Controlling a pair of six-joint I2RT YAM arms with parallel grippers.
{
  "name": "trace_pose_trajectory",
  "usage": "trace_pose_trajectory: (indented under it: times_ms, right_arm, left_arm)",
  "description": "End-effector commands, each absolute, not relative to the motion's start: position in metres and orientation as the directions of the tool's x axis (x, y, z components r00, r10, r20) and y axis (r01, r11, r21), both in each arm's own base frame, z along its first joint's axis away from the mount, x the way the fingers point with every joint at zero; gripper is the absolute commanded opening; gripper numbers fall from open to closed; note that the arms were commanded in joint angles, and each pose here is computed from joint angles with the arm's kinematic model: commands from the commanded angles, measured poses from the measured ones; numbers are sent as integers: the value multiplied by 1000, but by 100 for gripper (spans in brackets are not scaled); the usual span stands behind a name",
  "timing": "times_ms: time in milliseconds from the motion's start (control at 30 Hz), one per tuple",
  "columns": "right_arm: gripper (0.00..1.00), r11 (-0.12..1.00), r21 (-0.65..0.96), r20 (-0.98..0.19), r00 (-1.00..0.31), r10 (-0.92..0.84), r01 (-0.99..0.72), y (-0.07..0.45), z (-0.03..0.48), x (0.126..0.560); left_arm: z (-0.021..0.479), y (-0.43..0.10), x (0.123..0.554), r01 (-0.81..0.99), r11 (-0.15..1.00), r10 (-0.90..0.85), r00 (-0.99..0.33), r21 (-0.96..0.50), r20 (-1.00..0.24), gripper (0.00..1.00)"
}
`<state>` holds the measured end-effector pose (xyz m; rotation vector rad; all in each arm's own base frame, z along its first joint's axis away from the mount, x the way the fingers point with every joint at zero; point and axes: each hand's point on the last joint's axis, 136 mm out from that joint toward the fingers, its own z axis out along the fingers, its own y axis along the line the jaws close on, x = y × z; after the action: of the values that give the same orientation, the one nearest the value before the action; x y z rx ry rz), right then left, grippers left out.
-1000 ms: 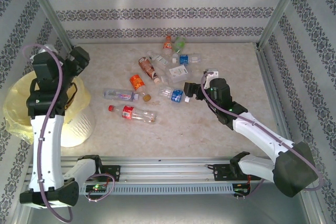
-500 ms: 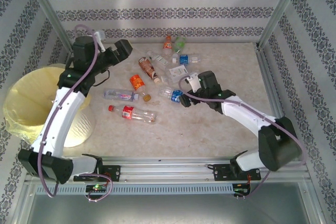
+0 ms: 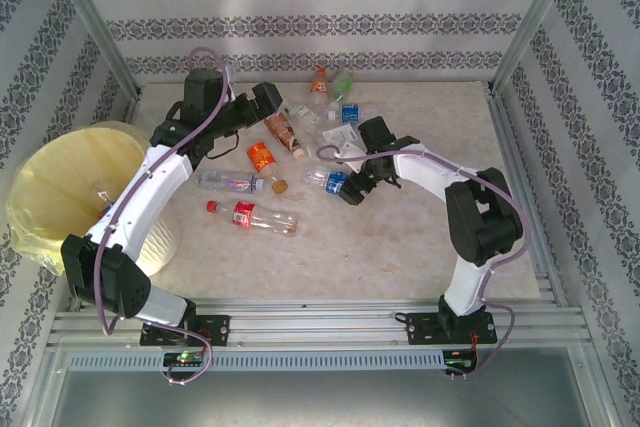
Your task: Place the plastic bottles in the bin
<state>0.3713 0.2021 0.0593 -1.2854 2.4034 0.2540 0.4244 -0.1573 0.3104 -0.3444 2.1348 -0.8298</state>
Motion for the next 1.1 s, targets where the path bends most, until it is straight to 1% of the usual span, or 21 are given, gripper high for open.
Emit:
trace_pose_trajectory:
  times_ms: [0,100,200,333,467,567,700,800,933,1067]
  right_arm:
    - [94,474,-30,-430,-417,-801,-880,213,58,375]
    - [95,410,-56,-415,-352,-839,-910,224,47,380]
    - [95,360,-50,-396,-313,-863,-931,236,37,381]
    - [93,344,-55,-378,-300,-876,-937,243,26,385]
    - [86,352,-57,-391,-304,-869,-934,245,25,387]
    - [73,357,-73,-401,-301,-865,-931,246,27,386]
    - [68,331,-102,-419,-261,-870,-938,250,33,377]
    - [60,342,-106,-450,-262,-854,-934,253,43,376]
    - [57,354,-131,-485,-252,-838,-926,254,64,373]
    - [53,401,-157,-578,-246,-778,-902,255,91,371]
  left_arm:
    - [311,-157,423,19,750,-508,-624,-661,-594,100]
    - [305,-155,422,4,755,-508,-629,-656,-588,100]
    - [298,-154,420,-10,757,-508,-639,-654,-578,100]
    - [292,-152,417,-28,758,-512,-645,-652,-567,100]
    - [289,-154,417,-27,750,-513,-653,-660,-557,100]
    - [286,-155,417,-30,748,-515,-657,-663,-551,100]
    - [284,-155,415,-35,745,-520,-656,-666,-547,100]
    - [283,-153,413,-34,749,-515,-657,-662,-550,100]
    - [277,-155,416,-25,750,-513,-654,-661,-557,100]
    - [284,-169,417,52,719,-489,-670,-693,-559,100]
